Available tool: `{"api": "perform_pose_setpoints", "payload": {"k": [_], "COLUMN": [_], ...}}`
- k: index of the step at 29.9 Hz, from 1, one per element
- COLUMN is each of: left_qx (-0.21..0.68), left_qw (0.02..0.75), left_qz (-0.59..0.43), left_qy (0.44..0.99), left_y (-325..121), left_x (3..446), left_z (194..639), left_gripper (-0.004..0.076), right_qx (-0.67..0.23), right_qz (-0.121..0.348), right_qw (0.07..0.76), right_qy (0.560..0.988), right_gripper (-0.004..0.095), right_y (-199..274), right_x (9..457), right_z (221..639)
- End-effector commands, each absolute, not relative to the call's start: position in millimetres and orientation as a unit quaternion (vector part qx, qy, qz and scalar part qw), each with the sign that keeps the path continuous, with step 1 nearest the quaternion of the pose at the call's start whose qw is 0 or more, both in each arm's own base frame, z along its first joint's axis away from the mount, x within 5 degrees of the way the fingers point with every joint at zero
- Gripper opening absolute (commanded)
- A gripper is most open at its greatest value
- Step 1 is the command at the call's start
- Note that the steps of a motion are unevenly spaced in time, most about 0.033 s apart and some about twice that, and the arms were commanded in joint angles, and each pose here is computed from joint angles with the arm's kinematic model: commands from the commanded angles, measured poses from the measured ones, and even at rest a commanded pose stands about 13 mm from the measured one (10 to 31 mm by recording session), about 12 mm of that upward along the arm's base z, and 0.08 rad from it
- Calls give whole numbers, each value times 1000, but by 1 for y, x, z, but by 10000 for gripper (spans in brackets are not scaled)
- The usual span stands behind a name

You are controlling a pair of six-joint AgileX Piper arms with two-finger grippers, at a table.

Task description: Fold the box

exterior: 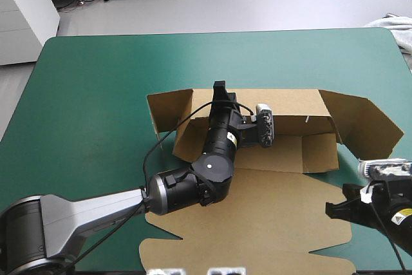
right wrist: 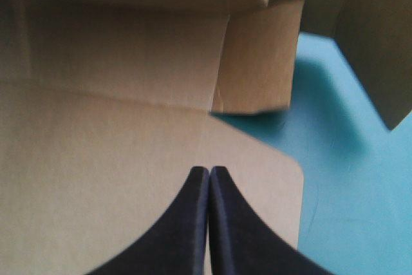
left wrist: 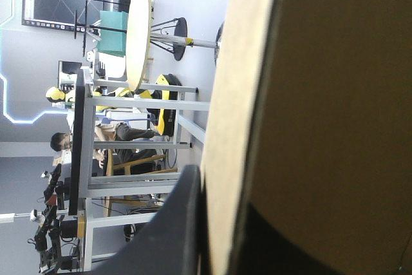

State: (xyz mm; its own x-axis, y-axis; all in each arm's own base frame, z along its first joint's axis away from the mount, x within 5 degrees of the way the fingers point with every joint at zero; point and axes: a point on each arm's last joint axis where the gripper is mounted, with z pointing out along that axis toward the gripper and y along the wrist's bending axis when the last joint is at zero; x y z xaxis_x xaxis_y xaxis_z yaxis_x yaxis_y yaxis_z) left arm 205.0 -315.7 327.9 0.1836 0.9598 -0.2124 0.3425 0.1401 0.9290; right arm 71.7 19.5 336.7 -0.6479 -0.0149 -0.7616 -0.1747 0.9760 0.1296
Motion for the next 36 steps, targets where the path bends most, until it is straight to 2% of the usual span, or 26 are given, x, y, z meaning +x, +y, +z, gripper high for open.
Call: {"api": "perform_pose_setpoints", "payload": {"k": [1,5,13,25,31,36], "left_qx": [542,549,557,559,559,556], "left_qw": [549,542,534,533,533,531], "left_qz": [306,309,315,317,317,320], "left_qy": [559,556,553,551,551,553], "left_y": [-306,-305,-304,-304,-304,-303], "left_x": [201,200,200,200,200,200], "left_z": [357,351,347,347,347,347], "left_gripper": [-10,-10,-10,-10,-10,-10], "right_qx": [-29,-21,-10,-21,-22,-18], "right_qz": [88,83,103,119,124,126], "right_qw": [499,519,501,411,354,303], "right_qy": [862,850,859,904,927,944], "right_gripper": [-19,-19,-19,-19,-19,-19], "right_y": [16,13,10,6,4,-2], "right_x": [80,104,183,298,331,339], "right_z": [383,417,455,436,415,398]}}
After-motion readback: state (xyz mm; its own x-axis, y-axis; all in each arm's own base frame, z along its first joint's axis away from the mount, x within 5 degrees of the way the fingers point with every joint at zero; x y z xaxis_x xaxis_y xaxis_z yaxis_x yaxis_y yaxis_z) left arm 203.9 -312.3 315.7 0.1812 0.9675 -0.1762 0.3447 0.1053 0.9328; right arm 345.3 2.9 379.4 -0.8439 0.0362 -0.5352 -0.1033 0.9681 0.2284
